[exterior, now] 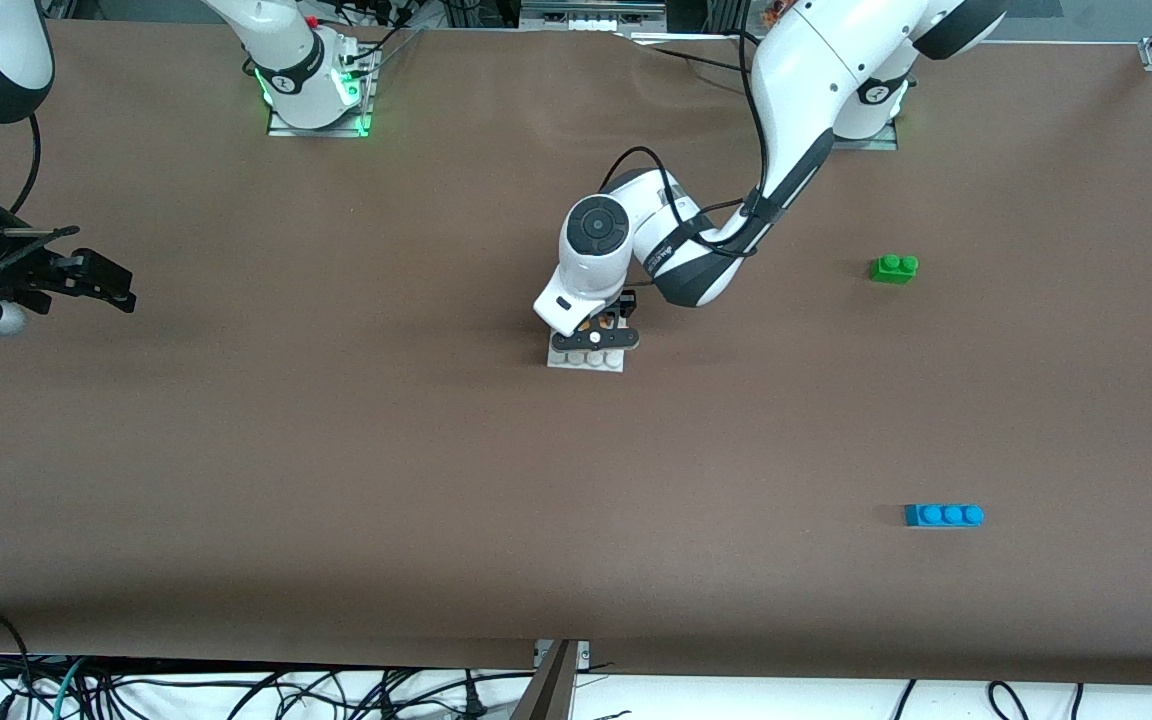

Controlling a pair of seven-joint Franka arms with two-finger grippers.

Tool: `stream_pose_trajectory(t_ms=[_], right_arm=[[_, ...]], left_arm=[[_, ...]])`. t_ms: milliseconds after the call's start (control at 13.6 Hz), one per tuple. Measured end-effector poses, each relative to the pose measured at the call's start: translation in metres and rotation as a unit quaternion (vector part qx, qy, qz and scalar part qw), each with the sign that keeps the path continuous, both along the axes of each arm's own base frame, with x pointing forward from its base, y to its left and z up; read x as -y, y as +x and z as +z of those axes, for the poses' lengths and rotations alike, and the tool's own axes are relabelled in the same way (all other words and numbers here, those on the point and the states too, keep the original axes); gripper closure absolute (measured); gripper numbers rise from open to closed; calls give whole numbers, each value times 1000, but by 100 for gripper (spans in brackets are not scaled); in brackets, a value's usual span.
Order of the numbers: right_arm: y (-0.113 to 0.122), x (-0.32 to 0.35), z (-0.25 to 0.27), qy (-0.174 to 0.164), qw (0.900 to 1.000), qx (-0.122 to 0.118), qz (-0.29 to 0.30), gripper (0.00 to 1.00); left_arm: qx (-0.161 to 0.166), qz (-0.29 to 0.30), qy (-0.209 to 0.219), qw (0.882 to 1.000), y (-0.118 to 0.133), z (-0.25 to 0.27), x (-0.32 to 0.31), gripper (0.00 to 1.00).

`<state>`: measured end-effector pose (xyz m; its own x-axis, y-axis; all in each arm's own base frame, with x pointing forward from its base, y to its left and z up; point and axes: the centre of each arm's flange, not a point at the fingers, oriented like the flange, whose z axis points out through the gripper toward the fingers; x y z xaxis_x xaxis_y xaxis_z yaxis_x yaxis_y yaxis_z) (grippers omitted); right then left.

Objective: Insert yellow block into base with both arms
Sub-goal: 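Lower the yellow brick onto the plate studs and press it down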

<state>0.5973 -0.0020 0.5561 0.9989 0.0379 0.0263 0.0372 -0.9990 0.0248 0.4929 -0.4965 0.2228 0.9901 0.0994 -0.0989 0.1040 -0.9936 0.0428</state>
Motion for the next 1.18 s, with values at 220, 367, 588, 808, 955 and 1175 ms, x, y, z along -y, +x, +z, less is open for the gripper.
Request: stream_pose_trajectory(t_ms=[220, 367, 588, 808, 955, 1175], right_arm=[[0, 0, 0, 0, 1000, 0, 0, 0], [0, 0, 0, 0, 1000, 0, 0, 0], [0, 1, 0, 0, 1000, 0, -1, 0], [0, 1, 0, 0, 1000, 0, -1, 0], [0, 1, 0, 0, 1000, 0, -1, 0], [0, 1, 0, 0, 1000, 0, -1, 0]], left_arm=[[6, 5, -4, 1000, 4, -5, -4, 31], [5, 7, -6, 1000, 5, -14, -6, 31], [5, 7, -6, 1000, 5, -14, -6, 31], [3, 8, -2, 1000, 4, -18, -8, 16], [4, 9, 0, 1000, 6, -15, -10, 0], [11, 19, 1, 1000, 16, 5, -14, 0]])
